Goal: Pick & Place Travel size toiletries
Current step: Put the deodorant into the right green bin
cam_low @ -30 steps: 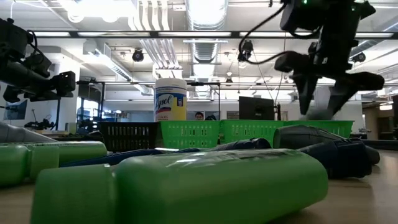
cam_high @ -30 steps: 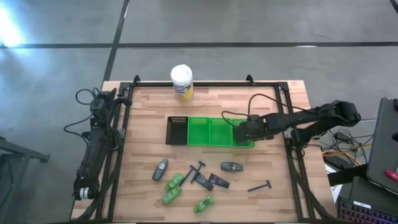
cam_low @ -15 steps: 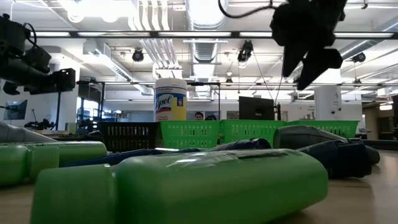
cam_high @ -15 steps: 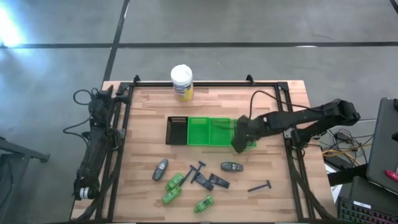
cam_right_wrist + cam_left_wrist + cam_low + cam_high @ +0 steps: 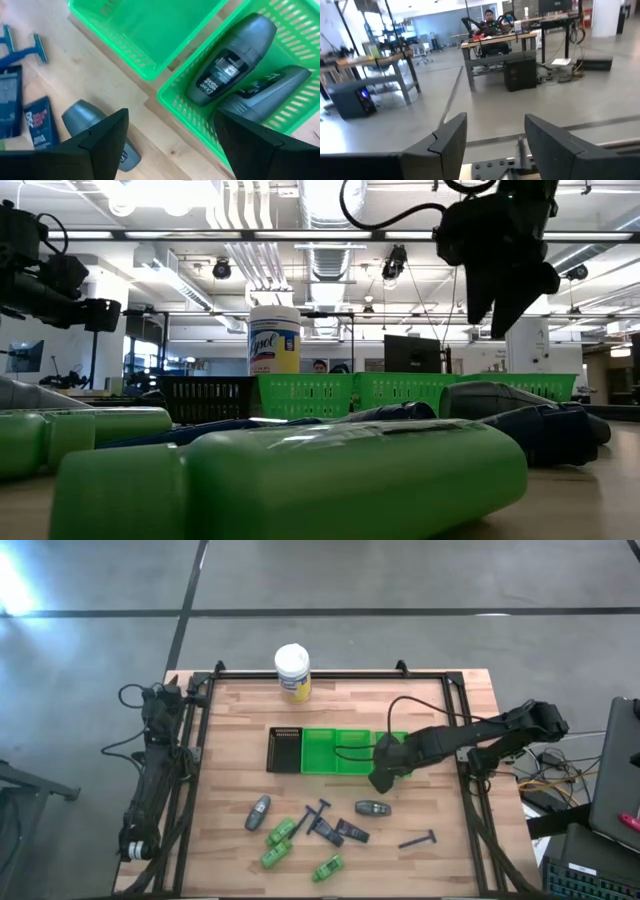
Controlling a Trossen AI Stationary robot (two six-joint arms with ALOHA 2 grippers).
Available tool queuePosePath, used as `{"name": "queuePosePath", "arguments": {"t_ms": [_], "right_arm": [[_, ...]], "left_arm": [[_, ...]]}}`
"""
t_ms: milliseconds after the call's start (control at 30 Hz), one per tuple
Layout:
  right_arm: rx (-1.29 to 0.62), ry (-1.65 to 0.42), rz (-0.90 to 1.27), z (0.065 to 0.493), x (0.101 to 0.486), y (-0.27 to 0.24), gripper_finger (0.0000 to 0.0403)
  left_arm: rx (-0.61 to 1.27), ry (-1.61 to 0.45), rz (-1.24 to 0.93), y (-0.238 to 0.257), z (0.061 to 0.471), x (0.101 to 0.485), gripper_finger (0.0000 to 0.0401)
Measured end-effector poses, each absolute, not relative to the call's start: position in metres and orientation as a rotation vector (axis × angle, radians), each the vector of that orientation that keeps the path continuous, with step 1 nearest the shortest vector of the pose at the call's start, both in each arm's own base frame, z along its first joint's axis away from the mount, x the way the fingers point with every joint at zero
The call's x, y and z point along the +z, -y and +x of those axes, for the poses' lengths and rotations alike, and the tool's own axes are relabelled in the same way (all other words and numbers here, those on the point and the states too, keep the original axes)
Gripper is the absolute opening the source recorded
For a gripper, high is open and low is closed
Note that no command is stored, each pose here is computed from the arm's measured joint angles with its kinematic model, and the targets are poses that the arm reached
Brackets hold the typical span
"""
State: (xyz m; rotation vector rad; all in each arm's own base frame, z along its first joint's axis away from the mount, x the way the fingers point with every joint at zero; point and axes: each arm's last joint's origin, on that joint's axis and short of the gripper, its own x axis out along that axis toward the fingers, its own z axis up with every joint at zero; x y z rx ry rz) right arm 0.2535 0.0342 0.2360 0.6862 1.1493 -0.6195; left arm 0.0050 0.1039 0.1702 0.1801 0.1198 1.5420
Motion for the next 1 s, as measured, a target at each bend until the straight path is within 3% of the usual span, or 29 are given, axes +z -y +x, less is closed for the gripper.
{"name": "queuePosePath", "arguments": {"t_ms": [200, 267, 367, 433, 533, 667, 733, 867, 1000], "right_arm": [[-0.611, -1.150, 0.667, 0.253, 0.235, -0.034, 0.0264], [-0.601, -1.153, 0.650, 0.253, 0.235, -0.034, 0.0261], [-0.601, -1.152, 0.648, 0.253, 0.235, -0.034, 0.0263], [-0.608, -1.151, 0.657, 0.253, 0.235, -0.033, 0.0268], [-0.610, -1.149, 0.662, 0.253, 0.235, -0.034, 0.0279], [-0.607, -1.150, 0.657, 0.252, 0.235, -0.034, 0.0292], [-0.597, -1.154, 0.644, 0.252, 0.235, -0.034, 0.0297], [-0.565, -1.174, 0.633, 0.252, 0.235, -0.033, 0.0304], [-0.551, -1.188, 0.630, 0.252, 0.235, -0.033, 0.0306]], "left_arm": [[1.542, -0.094, 0.154, -0.104, 0.005, 0.170, 0.0204], [1.550, 0.080, 0.014, -0.104, 0.005, 0.174, 0.0204], [1.506, 0.486, -0.412, -0.101, 0.004, 0.188, 0.0204], [1.448, 0.654, -0.547, -0.099, 0.004, 0.198, 0.0204], [1.202, 0.801, -0.739, -0.097, 0.009, 0.208, 0.0204], [0.701, 0.555, -0.422, -0.089, 0.024, 0.235, 0.0204], [0.550, 0.435, -0.466, -0.089, 0.030, 0.239, 0.0204], [0.451, 0.156, -0.658, -0.094, 0.043, 0.232, 0.0204], [0.517, -0.176, -0.701, -0.086, 0.058, 0.232, 0.0204]]}}
